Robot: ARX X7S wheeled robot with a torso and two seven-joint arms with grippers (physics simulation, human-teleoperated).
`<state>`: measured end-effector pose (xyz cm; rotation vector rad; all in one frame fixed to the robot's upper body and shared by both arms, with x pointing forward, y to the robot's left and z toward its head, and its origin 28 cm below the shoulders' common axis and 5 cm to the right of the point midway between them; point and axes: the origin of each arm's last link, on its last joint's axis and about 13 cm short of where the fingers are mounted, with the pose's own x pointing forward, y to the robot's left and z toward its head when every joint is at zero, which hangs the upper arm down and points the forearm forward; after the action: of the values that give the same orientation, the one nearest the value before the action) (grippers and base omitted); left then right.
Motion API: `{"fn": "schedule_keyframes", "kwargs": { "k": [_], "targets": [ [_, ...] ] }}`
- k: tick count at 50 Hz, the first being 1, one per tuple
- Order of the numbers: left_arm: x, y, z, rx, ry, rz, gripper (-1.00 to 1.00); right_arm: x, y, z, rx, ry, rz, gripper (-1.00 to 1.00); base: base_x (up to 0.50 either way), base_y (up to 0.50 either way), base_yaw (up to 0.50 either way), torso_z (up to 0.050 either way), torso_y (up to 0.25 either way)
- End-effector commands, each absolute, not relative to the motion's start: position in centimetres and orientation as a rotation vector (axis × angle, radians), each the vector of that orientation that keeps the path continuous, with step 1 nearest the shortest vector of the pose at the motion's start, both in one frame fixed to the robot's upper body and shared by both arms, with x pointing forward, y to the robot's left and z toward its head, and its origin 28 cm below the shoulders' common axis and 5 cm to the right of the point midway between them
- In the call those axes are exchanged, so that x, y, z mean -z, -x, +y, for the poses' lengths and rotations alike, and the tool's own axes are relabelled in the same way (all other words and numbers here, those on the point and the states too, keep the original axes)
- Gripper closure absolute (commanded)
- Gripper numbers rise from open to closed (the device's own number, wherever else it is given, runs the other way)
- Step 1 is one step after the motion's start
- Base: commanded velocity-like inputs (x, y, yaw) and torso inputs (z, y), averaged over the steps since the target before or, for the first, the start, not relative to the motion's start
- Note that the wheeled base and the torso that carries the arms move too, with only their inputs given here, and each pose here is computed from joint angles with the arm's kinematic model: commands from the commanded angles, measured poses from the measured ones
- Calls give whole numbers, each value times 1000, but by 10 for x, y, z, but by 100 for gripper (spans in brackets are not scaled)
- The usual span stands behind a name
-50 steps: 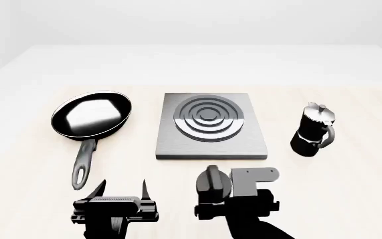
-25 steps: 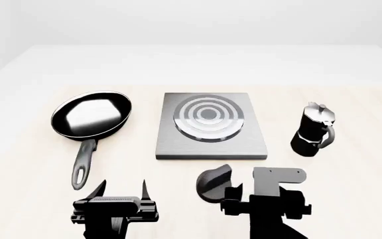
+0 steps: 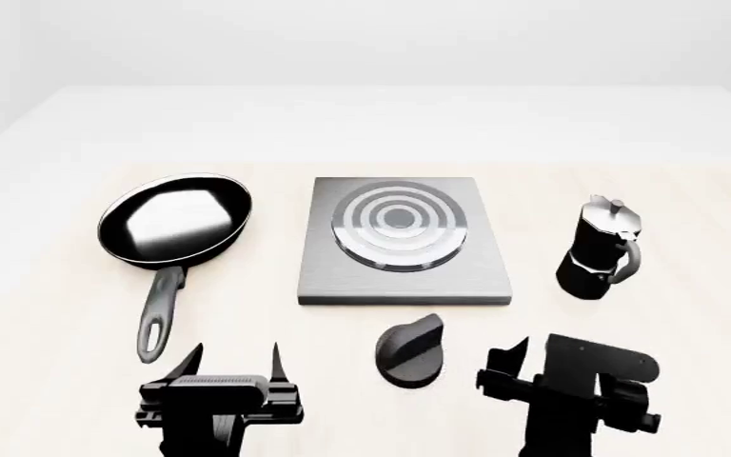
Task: Turn on the stove and put the frying pan on it.
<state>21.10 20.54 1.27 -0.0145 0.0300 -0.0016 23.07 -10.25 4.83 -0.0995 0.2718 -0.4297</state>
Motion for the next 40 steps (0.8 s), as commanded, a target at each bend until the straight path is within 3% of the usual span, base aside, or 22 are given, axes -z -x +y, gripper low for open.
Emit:
{"fn": "schedule_keyframes", "kwargs": {
  "k": [1,20,40],
  "targets": [
    [-13,-210,205,0,12,28,-100,-26,-227,-117,514,103,220,-100,0,0,0,0,0],
    [-14,-212,207,-22,4,63,-100,-3,-228,-122,535,16,158,-100,0,0,0,0,0],
    [-72,-243,225,-32,-74,39,-100,-2,-229,-117,500,73,186,-100,0,0,0,0,0]
  ]
}}
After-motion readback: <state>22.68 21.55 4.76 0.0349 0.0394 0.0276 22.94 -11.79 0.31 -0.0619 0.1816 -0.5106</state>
